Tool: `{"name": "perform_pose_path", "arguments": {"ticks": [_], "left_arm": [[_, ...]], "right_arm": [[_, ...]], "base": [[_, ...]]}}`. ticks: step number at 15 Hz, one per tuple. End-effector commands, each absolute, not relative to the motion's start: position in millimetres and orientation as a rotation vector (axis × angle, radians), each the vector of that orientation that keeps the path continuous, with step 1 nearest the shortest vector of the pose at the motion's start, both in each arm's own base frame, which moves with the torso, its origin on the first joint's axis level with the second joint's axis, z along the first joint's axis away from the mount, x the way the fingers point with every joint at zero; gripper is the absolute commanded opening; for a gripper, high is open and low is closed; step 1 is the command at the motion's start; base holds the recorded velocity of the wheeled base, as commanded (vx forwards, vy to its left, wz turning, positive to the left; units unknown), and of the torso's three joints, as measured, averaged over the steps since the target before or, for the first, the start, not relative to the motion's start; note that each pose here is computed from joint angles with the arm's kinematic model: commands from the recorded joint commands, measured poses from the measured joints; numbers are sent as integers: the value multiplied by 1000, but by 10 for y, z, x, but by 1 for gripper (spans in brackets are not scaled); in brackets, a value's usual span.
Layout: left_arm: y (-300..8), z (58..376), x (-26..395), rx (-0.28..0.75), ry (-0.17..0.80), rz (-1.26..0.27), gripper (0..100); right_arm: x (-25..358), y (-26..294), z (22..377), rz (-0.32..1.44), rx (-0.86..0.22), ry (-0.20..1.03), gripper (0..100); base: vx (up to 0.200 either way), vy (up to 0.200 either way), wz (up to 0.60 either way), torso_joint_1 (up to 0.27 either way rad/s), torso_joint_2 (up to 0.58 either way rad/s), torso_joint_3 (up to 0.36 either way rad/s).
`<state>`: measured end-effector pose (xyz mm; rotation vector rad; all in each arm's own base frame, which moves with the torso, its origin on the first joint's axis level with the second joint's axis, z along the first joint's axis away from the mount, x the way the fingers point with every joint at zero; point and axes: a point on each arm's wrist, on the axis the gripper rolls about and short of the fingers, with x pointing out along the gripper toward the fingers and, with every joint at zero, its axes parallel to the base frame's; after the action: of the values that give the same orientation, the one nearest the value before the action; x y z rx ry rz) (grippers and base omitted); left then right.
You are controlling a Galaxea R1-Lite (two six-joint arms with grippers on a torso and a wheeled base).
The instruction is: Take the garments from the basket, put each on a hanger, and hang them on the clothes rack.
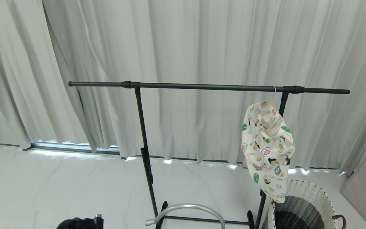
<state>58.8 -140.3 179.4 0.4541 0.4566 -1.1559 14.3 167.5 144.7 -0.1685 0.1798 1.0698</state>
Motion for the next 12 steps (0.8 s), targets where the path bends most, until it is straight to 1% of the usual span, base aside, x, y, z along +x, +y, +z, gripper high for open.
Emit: {"name": "perform_pose_path", "arguments": {"ticks": [1, 3, 8, 9, 11, 12], "left_arm": [[-1403, 1785, 591, 455, 462, -1153, 0], [-1375, 1747, 579, 460, 468, -1151, 0], [-1369, 1709, 588, 442, 441, -1144, 0], [-1365, 1709, 598, 440, 442, -1135, 0], [-1344, 1709, 642, 440, 442, -1088, 0], [-1329, 1709, 673, 444, 440, -1036, 0]], "right_arm": [[142, 1677, 1439, 1070, -172, 182, 0], [142, 1677, 1439, 1070, -173, 181, 0], [141, 1665, 1418, 1069, -181, 186, 0], [141, 1658, 1407, 1069, -185, 189, 100], [172, 1624, 1399, 1044, -191, 185, 100], [240, 1604, 1391, 981, -190, 186, 100]], "base": [[0, 0, 0, 0, 0, 0], [0, 0, 0, 0, 0, 0], [0, 0, 0, 0, 0, 0], [0, 0, 0, 0, 0, 0], [0, 0, 0, 0, 0, 0], [0, 0, 0, 0, 0, 0]]}}
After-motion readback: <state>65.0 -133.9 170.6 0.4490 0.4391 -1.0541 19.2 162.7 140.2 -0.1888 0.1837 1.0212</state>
